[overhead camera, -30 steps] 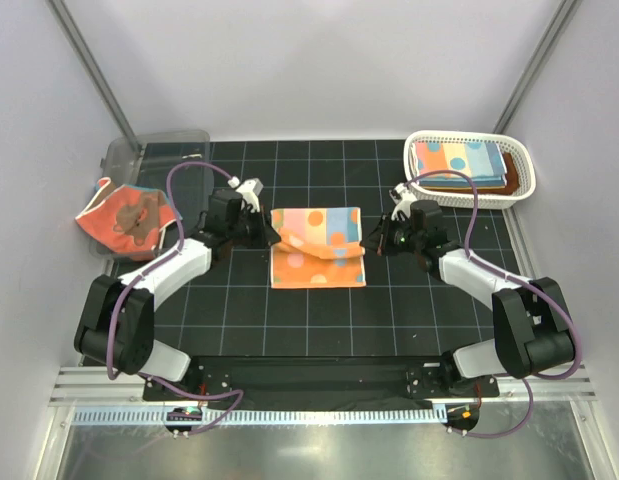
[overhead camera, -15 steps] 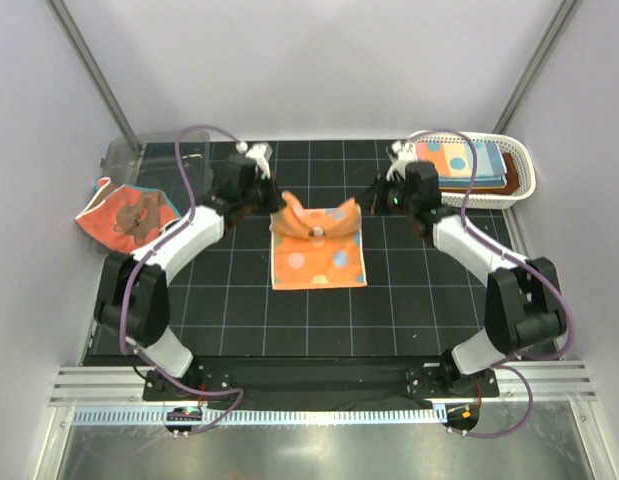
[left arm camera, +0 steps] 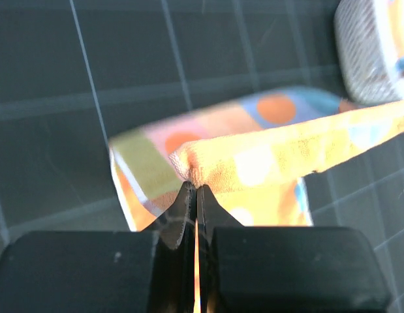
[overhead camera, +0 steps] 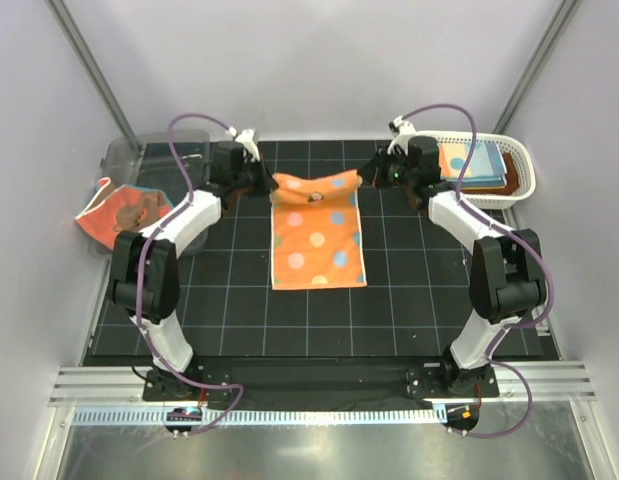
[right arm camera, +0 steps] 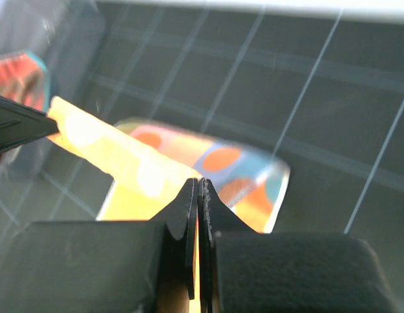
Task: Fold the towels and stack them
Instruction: Fold the towel
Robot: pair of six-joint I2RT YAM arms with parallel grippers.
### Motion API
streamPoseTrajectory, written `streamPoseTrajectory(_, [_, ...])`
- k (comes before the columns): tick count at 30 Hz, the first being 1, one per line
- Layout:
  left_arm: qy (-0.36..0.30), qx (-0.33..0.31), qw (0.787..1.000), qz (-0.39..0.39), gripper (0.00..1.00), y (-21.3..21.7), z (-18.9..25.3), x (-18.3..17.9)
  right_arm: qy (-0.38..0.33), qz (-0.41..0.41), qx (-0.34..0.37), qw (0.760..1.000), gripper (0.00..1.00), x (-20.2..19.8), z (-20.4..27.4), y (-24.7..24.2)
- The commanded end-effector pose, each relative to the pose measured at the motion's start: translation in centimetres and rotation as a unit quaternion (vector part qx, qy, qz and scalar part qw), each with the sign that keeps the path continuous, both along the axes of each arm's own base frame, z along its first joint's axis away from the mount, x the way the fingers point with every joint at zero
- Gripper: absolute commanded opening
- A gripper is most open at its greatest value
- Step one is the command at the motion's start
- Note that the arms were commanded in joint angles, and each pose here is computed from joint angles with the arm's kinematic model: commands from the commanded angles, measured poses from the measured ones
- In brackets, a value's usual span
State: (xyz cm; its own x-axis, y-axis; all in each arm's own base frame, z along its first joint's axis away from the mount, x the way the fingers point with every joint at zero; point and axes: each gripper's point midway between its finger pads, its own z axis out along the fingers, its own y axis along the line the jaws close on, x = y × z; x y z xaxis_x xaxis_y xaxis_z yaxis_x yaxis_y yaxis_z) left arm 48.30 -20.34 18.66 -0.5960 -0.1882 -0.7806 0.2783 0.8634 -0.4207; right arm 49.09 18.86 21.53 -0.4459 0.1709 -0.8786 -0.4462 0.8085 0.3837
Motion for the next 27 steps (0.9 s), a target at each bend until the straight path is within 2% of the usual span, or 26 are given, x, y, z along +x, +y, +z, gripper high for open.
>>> streamPoseTrajectory(1, [0.033,-0.023,0.999,-0.017,0.00,-0.5,-3.8,-3.2,0.015,0.024,0.009,1.000,0.01,-2.9,-2.8,0.5])
streamPoseTrajectory(3, [0.032,-0.031,0.999,-0.019,0.00,-0.6,-4.5,-3.8,0.026,0.030,0.022,0.999,0.01,-3.8,-4.0,0.8])
streamPoseTrajectory(4, [0.053,-0.032,0.998,-0.021,0.00,-0.6,-6.3,-5.0,0.045,0.032,0.023,0.998,0.01,-4.7,-5.6,0.8])
streamPoseTrajectory(10, [0.057,-0.034,0.997,-0.029,0.00,-1.4,-7.5,-7.5,0.082,0.064,0.026,0.994,0.01,-8.1,-8.8,2.9])
streamPoseTrajectory(27, [0.041,-0.024,0.998,-0.050,0.00,-1.8,-4.9,-12.0,0.068,0.036,-0.014,0.997,0.01,-11.8,-6.8,1.1])
